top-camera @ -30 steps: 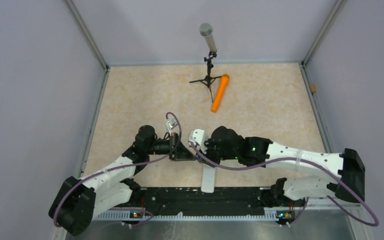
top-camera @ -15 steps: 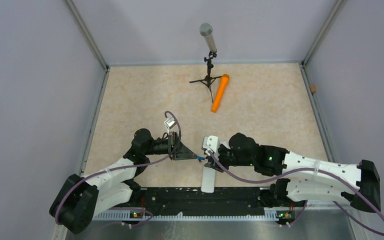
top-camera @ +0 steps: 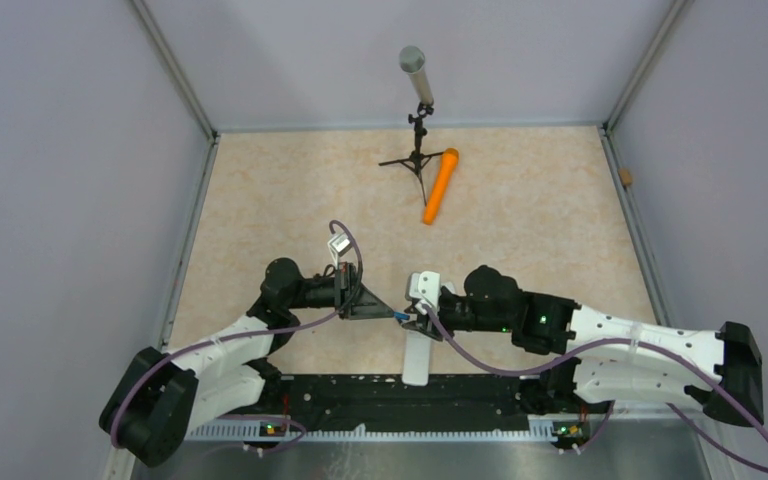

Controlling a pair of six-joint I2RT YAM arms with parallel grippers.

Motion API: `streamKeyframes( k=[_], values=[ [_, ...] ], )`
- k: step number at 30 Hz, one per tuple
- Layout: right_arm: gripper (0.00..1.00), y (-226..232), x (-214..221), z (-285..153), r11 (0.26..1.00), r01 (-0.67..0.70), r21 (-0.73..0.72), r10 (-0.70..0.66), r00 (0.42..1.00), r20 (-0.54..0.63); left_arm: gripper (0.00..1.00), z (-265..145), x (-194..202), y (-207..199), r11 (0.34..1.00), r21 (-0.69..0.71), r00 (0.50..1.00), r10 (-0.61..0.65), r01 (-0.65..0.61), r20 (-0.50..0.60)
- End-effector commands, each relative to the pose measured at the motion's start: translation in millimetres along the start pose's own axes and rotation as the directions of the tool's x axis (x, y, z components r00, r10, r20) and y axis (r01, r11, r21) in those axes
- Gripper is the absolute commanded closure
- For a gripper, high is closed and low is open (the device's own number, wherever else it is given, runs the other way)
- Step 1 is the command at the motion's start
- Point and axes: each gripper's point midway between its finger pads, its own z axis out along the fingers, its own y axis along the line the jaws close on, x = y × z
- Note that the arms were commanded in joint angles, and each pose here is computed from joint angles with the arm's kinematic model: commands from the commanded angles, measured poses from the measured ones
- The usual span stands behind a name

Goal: Load the batteries into the remote control

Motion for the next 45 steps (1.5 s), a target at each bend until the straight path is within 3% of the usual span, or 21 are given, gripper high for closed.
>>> streamKeyframes(
  k=[1,5,9,12,21,30,35,45],
  values=[
    [0.70,2,-24,-1,0.999,0.043,-0.010,-0.042,0.995,0.092,1.00,-1,2,-8,0.998,0.040,0.999,0.052,-0.051,-0.008],
    [0.78,2,-25,-2,0.999,0.044,-0.012,-0.043,0.995,0.093,1.00,-2,2,-8,0.998,0.040,0.999,0.051,-0.050,-0.008],
    [1.00,3,-24,-2,0.999,0.044,-0.015,-0.042,0.995,0.093,1.00,-2,3,-6,0.998,0.038,0.999,0.047,-0.046,-0.010],
    [1.00,3,-21,-3,0.999,0.044,-0.012,-0.042,0.996,0.084,0.99,-1,2,-4,0.999,0.032,0.999,0.040,-0.040,-0.010],
    [1.00,-14,15,-4,0.996,0.025,0.081,-0.017,0.995,-0.101,0.52,-2,-10,27,0.989,-0.136,0.997,0.058,-0.051,0.051],
    [1.00,-30,69,-7,0.992,0.070,0.108,-0.030,0.941,-0.338,0.34,-26,-29,62,0.914,-0.402,0.980,0.125,-0.053,0.154],
    [1.00,-40,95,-4,0.993,0.075,0.095,-0.024,0.893,-0.449,0.32,-35,-35,69,0.889,-0.456,0.969,0.157,-0.055,0.190],
    [1.00,-32,122,12,0.998,0.065,-0.011,-0.061,0.863,-0.502,0.22,-43,-34,84,0.861,-0.508,0.969,0.152,-0.034,0.194]
  ],
)
